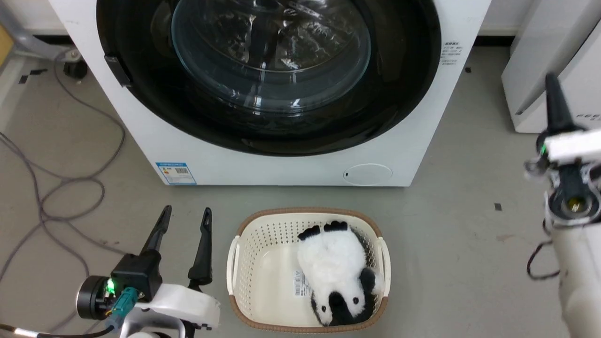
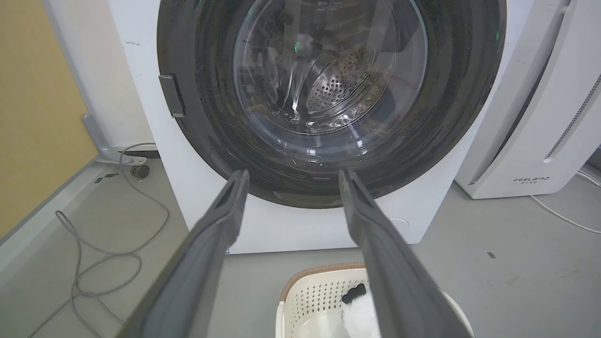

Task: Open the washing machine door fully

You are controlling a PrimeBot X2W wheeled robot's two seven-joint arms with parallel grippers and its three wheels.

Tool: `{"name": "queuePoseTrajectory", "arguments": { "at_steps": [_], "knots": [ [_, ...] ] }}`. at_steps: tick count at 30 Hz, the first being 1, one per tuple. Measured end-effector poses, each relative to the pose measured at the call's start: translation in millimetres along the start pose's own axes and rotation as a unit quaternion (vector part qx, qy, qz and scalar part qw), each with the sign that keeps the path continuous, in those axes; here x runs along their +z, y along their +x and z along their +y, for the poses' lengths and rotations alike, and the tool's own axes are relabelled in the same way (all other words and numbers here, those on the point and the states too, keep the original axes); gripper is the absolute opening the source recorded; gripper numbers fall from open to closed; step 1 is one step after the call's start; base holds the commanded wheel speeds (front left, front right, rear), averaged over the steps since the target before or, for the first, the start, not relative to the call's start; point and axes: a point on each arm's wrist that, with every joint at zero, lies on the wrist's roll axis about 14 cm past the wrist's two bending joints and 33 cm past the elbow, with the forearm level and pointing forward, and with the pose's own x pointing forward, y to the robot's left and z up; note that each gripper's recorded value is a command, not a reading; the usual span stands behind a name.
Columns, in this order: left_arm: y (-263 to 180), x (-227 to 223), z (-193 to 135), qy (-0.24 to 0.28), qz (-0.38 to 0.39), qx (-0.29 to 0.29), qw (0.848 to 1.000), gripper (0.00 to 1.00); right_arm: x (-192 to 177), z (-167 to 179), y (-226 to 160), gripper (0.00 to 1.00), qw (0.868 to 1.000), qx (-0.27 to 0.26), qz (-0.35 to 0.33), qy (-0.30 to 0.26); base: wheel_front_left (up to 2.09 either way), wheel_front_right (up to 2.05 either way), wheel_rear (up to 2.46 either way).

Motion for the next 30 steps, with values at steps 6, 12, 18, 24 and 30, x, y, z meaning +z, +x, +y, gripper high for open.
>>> {"name": "queuePoseTrajectory", "arguments": {
  "at_steps": [6, 12, 18, 24, 30],
  "knots": [
    [8.8, -1.6, 2.2, -0.003, -0.005, -0.001, 1.0, 1.0, 2.9, 18.2, 40.7, 0.0, 1.0, 0.015, 0.015, 0.01, 0.0, 0.0, 0.0],
    [17.8, -6.9, 4.0, -0.005, -0.004, -0.001, 1.0, 1.0, -12.5, 43.2, 76.5, 0.0, 0.997, 0.034, 0.068, -0.007, 0.0, 0.0, 0.0],
    [24.1, -12.7, 3.3, -0.009, -0.001, -0.006, 1.0, 1.0, -39.9, 63.1, 94.6, 0.0, 0.987, 0.051, 0.148, -0.047, 0.0, 0.0, 0.0],
    [29.3, -17.4, 4.1, -0.014, -0.001, -0.006, 1.0, 1.0, -55.5, 71.2, 106.6, 0.0, 0.976, 0.054, 0.202, -0.059, 0.0, 0.0, 0.0],
    [35.9, -21.3, 5.1, -0.015, -0.002, -0.007, 1.0, 1.0, -73.8, 69.1, 115.3, 0.0, 0.964, 0.047, 0.251, -0.077, 0.0, 0.0, 0.0]
  ]
}}
